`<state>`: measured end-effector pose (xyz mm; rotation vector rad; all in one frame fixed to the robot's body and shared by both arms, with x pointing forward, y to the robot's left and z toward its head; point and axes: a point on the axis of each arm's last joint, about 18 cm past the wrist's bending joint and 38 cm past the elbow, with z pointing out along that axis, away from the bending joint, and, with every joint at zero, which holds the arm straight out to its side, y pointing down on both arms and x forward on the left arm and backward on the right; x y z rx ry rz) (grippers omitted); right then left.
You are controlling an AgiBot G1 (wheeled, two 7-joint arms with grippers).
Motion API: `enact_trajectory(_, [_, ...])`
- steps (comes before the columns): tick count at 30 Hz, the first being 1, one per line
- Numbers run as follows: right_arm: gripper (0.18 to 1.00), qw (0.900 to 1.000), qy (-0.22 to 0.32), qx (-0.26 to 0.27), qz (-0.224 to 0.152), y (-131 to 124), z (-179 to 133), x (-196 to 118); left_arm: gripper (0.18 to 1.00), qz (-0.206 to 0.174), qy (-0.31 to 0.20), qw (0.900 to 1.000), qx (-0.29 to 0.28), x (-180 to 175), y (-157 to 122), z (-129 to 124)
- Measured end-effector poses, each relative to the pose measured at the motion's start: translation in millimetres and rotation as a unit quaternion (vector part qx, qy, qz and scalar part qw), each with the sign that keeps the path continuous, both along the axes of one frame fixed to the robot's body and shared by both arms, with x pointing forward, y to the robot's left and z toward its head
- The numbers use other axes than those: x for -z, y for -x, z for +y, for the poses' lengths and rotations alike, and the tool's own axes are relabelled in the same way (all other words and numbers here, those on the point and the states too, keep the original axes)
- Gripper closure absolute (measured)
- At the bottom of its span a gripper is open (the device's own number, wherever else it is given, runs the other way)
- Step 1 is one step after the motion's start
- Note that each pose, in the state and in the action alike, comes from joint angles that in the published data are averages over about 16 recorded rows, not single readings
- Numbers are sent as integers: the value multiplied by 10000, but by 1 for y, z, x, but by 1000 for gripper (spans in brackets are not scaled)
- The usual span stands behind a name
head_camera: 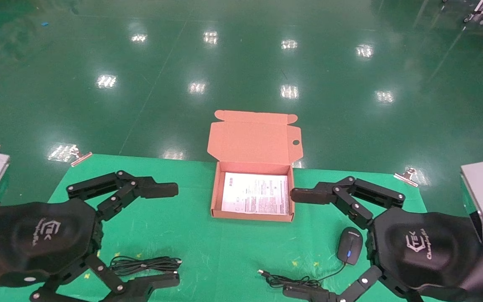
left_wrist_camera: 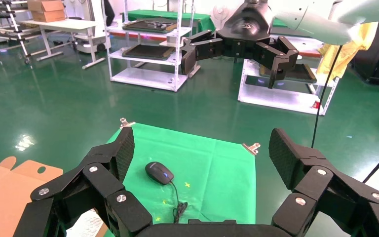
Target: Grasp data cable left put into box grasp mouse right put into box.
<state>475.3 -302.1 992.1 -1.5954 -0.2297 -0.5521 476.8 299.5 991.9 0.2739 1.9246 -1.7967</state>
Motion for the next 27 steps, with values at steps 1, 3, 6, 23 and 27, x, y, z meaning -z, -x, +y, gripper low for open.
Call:
enact_trajectory(1, [178,10000,0,0,0,0,0,0,184,0,0,10000,0,0,0,0])
enact_trajectory(3, [178,10000,0,0,0,0,0,0,184,0,0,10000,0,0,0,0])
enact_trajectory(6, [178,10000,0,0,0,0,0,0,184,0,0,10000,0,0,0,0])
enact_trajectory(23, [178,9993,284,87,-212,-5,5,1,184,54,-71,9999,-60,3,-5,0])
enact_trajectory(27, [178,9961,711,173,-490,-10,10,4,184,122,-251,9995,-174,7,-13,0])
